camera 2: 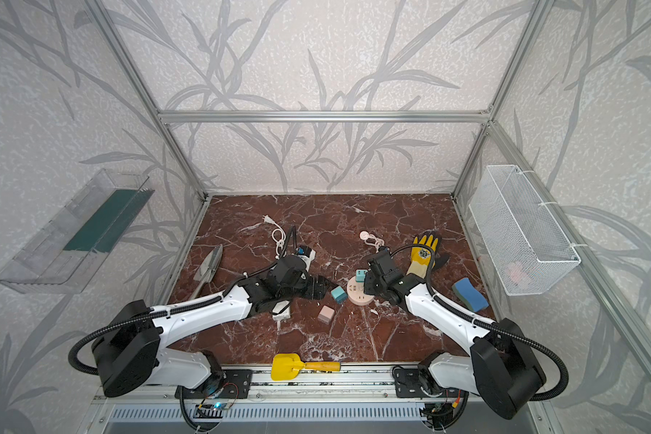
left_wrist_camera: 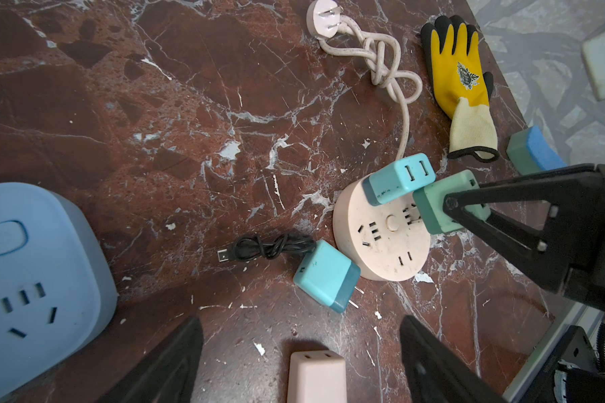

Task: Insert plugs into power strip
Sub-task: Insert the plug into the socket.

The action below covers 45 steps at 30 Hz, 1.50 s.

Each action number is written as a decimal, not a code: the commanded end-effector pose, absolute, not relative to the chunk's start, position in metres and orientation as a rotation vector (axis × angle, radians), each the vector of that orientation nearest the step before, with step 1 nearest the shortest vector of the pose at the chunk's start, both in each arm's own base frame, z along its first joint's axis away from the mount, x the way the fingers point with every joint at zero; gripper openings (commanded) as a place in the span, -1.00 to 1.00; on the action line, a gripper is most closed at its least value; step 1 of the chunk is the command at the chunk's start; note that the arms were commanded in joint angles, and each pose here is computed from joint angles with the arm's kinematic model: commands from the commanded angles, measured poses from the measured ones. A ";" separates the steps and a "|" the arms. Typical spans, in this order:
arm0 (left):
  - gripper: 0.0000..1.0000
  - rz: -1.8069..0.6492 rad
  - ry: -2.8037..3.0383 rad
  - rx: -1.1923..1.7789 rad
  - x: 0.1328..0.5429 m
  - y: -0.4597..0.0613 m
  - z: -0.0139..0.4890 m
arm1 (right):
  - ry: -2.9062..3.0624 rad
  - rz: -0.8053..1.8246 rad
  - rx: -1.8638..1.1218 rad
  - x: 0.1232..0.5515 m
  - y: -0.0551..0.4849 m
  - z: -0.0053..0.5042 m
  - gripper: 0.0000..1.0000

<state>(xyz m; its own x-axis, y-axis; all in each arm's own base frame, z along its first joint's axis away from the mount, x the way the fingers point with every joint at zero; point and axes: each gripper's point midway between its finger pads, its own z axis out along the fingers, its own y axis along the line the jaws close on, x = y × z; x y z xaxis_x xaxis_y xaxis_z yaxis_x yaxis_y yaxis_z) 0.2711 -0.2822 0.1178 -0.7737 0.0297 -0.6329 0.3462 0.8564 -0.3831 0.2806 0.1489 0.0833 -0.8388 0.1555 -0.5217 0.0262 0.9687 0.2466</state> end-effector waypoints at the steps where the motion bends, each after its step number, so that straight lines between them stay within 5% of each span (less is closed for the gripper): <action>1: 0.76 -0.635 2.393 0.269 0.272 -0.279 0.113 | 2.551 0.288 0.146 0.281 0.146 0.077 -1.00; 45: 0.75 -0.647 2.401 0.291 0.266 -0.277 0.104 | 2.621 0.068 0.048 0.259 0.151 0.066 -1.00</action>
<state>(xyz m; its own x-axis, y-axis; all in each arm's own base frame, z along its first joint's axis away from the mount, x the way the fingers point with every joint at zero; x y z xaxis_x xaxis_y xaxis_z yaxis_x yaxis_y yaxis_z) 0.2653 -0.2794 0.1054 -0.7833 0.0436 -0.6202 0.3512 0.8542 -0.3834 0.2688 0.1571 0.0780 -0.8394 0.0486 -0.5414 -0.0016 0.9958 0.0918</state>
